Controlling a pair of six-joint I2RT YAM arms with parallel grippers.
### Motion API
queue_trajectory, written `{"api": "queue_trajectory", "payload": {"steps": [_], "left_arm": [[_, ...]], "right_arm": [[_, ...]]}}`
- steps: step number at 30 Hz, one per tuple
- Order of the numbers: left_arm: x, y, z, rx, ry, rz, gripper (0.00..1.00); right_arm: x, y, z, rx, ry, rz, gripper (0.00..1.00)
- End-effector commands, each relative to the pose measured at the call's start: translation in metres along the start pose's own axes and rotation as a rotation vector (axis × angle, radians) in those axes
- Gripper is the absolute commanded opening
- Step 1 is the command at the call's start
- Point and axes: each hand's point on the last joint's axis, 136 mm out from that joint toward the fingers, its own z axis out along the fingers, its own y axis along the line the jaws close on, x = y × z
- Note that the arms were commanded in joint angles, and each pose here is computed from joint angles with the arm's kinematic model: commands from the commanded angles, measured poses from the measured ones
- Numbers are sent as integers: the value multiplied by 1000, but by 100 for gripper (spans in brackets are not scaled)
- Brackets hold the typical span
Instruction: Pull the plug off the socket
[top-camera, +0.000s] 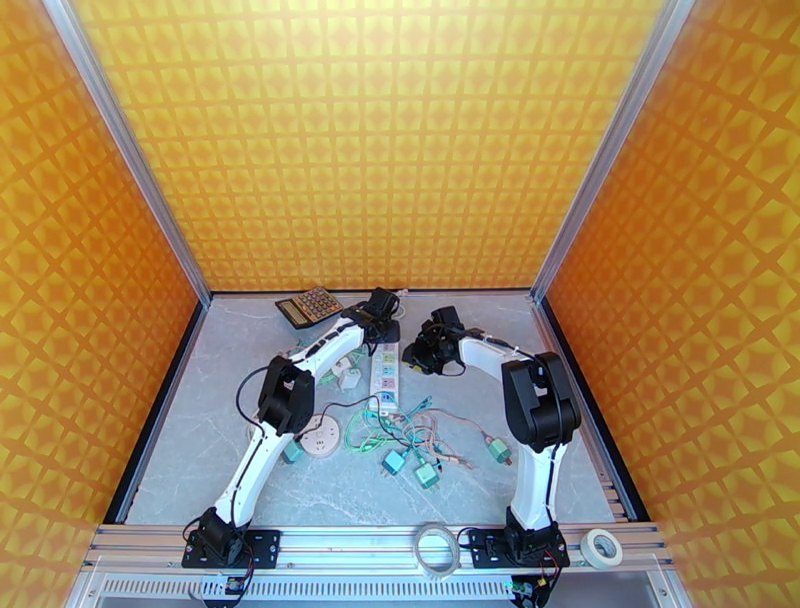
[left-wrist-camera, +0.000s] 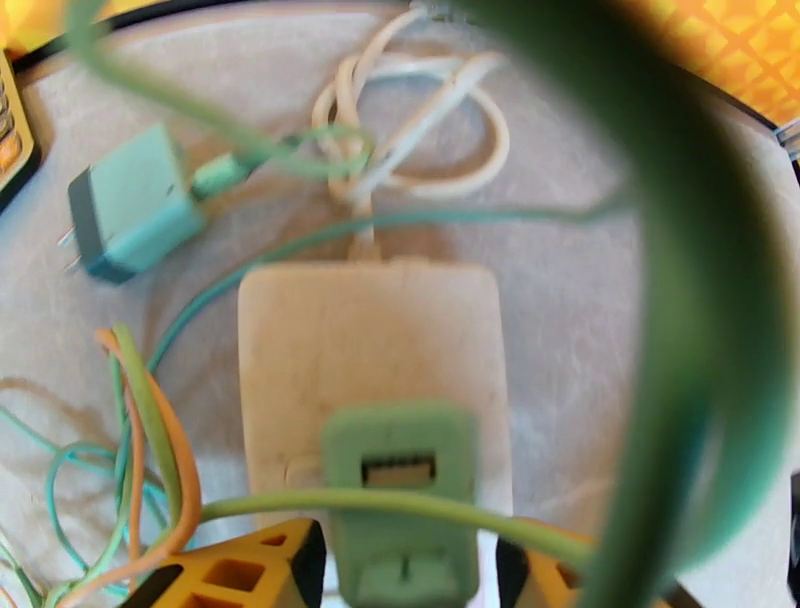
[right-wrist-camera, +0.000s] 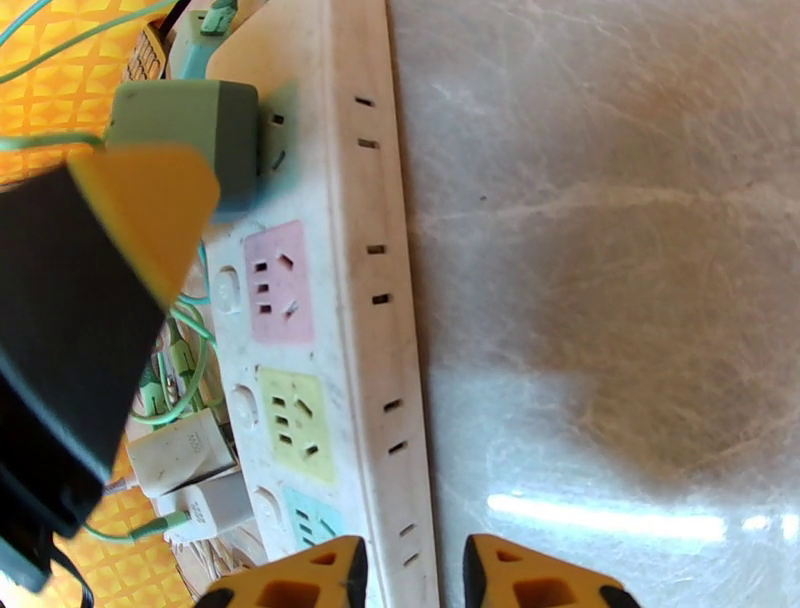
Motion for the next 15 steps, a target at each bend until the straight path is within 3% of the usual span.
{"api": "queue_trajectory", "payload": {"steps": [1,4,10,15], "left_arm": [[-12,3,11,-14,-52,24,51],[-5,6,18,-23,-34,34,48],[-1,6,14,-28,-18,41,20],[3,1,6,-26,-11,55,20]], "right_arm": [[5,2,1,-3,6,-17,32],[2,4,1,-8,3,-22,32],[-10,11,11,-47,-16,-8,33],[-26,23,20,-108,-42,17,33]]}}
